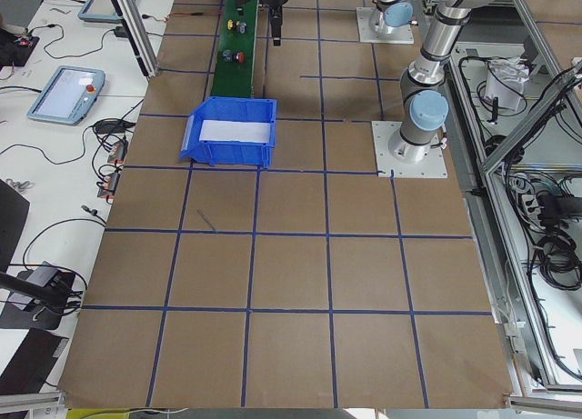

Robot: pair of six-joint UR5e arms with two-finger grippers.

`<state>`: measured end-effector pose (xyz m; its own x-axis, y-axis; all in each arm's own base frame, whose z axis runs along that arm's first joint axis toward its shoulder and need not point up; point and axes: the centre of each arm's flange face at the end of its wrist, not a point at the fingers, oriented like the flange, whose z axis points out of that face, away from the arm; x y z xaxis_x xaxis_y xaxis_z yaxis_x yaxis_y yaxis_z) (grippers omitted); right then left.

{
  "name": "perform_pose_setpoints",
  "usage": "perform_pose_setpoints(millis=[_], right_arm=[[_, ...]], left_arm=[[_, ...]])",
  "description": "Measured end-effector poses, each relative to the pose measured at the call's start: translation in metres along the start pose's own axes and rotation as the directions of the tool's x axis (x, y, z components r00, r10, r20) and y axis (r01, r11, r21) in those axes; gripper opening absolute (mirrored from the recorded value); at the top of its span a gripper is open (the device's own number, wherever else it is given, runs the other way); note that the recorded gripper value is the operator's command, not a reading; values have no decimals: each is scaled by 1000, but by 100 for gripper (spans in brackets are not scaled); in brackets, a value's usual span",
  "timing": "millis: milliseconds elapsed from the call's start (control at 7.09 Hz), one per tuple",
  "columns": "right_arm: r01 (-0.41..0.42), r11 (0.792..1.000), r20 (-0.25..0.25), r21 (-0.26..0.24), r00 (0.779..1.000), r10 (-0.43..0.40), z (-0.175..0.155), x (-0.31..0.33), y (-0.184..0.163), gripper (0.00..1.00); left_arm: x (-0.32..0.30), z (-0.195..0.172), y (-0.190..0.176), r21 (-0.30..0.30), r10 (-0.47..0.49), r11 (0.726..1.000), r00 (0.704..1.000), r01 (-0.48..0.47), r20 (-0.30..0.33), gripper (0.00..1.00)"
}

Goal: Transport two buttons from left to right
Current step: 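Lower the right gripper onto the yellow button and grasp it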

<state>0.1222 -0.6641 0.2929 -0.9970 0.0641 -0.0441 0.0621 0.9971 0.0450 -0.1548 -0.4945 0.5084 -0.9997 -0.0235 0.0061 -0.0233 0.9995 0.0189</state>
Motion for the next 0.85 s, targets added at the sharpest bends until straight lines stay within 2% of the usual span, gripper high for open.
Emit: perform_pose_setpoints(millis=[846], right_arm=[[-19, 1000, 24, -2, 1000, 19, 14, -3, -5, 100]], left_arm=[[0, 0, -4, 2, -2, 1000, 1000, 2, -2, 100]])
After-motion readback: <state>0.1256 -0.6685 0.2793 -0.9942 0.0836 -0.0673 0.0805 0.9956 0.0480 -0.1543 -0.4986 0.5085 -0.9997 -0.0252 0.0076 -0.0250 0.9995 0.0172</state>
